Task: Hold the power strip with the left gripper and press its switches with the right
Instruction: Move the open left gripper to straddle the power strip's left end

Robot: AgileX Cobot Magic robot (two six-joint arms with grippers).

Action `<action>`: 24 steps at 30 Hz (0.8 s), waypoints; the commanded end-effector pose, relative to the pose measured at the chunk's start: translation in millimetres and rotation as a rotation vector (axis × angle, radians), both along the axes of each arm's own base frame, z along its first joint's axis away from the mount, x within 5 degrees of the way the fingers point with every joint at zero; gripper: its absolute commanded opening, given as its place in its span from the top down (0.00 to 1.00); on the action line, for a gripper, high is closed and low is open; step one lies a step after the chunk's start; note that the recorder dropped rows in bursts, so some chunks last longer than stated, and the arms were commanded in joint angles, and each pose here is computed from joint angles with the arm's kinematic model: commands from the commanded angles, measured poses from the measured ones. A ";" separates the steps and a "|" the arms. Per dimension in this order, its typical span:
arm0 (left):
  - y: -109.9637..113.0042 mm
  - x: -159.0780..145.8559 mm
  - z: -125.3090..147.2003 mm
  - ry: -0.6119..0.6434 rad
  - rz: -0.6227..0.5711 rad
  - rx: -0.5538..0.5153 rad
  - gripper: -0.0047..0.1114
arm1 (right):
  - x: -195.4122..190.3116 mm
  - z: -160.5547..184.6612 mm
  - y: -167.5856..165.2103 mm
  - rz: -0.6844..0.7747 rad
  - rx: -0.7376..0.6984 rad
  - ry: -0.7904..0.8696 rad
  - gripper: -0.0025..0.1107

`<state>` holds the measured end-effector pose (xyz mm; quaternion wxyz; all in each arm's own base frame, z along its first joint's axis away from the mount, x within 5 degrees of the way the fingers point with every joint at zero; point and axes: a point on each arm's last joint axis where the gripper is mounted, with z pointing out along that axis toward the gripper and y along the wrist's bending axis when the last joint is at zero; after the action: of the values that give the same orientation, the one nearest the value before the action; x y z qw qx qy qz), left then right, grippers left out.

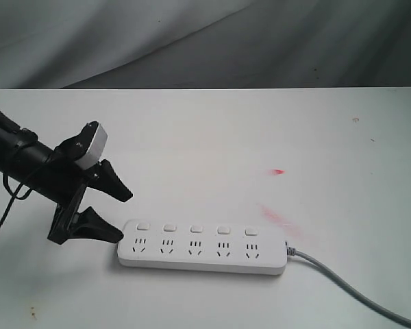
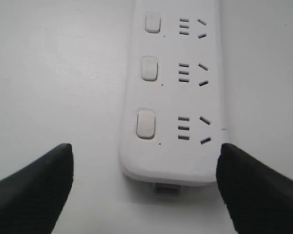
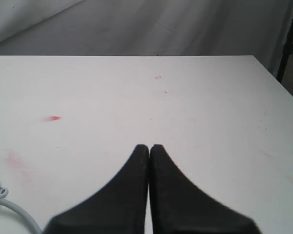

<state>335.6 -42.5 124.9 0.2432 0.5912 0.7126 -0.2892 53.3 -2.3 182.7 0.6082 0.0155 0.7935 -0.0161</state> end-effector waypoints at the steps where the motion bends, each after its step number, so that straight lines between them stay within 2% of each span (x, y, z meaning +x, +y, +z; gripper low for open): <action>1: -3.3 1.5 -11.2 0.027 -0.010 -0.008 0.31 | 0.2 -0.2 -0.3 -0.008 0.003 -0.010 0.98; 12: -7.2 -2.8 -11.6 0.064 -0.049 -0.038 0.31 | 0.2 -0.2 -0.3 -0.008 0.003 -0.010 0.98; 17: -17.6 -5.8 -13.4 0.060 -0.105 -0.009 0.28 | 0.2 -0.2 -0.3 -0.008 0.003 -0.010 0.98; 24: -20.5 -1.8 -15.8 0.023 -0.080 0.026 0.28 | 0.2 -0.2 -0.3 -0.008 0.003 -0.010 0.98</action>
<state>331.2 -61.3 108.4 0.2078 0.6175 0.6935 -0.3076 53.3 -2.3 182.9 0.6090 0.0155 0.7928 -0.0162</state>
